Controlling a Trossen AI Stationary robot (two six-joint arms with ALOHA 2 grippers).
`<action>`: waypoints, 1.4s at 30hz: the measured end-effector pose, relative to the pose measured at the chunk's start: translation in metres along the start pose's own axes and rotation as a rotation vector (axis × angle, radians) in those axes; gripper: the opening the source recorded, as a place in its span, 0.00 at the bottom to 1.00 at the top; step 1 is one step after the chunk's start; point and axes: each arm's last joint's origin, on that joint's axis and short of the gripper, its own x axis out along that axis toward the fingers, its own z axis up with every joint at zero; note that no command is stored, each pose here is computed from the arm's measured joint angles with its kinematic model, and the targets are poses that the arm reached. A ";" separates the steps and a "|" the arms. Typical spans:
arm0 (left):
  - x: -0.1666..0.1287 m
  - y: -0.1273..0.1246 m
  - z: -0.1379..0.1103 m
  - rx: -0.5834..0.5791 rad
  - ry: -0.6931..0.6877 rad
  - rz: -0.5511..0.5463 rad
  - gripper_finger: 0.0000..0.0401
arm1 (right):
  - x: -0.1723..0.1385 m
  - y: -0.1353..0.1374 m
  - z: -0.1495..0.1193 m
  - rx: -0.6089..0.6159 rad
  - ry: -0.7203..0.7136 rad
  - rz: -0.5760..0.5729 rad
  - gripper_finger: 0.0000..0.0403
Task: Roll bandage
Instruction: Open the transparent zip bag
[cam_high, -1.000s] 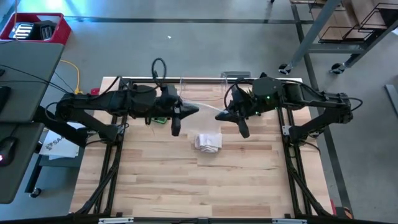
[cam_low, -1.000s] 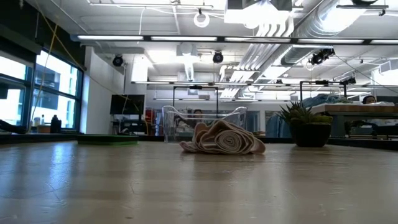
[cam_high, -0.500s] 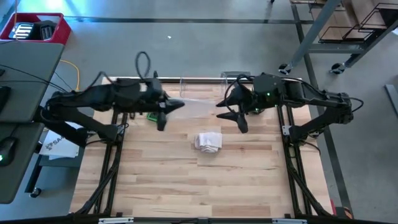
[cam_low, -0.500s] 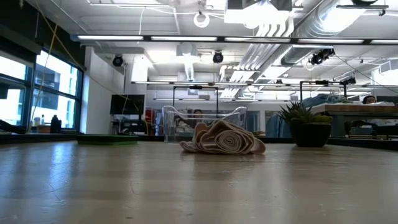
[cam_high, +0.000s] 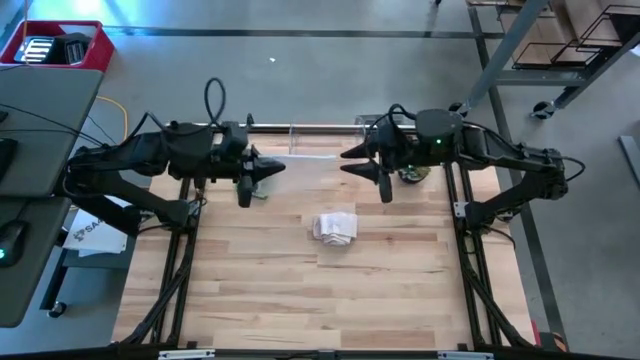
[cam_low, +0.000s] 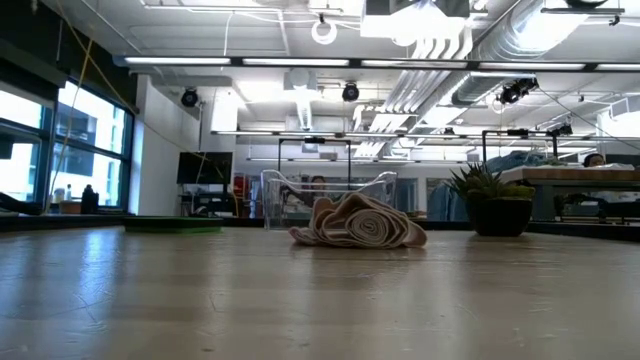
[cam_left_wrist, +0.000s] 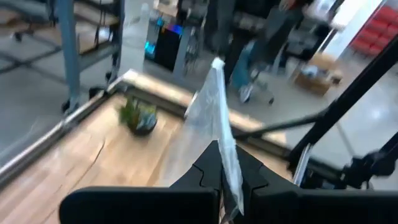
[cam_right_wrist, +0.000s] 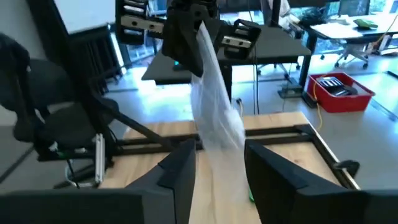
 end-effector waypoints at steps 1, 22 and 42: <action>0.000 -0.001 0.002 0.001 -0.024 -0.010 0.00 | 0.000 0.000 0.001 0.011 -0.013 -0.008 0.31; -0.025 -0.002 0.018 -0.129 -0.150 -0.121 0.00 | 0.016 -0.013 0.022 0.029 -0.274 0.030 0.31; -0.023 -0.003 0.018 -0.134 -0.153 -0.129 0.00 | 0.014 -0.007 0.026 0.012 -0.307 0.102 0.28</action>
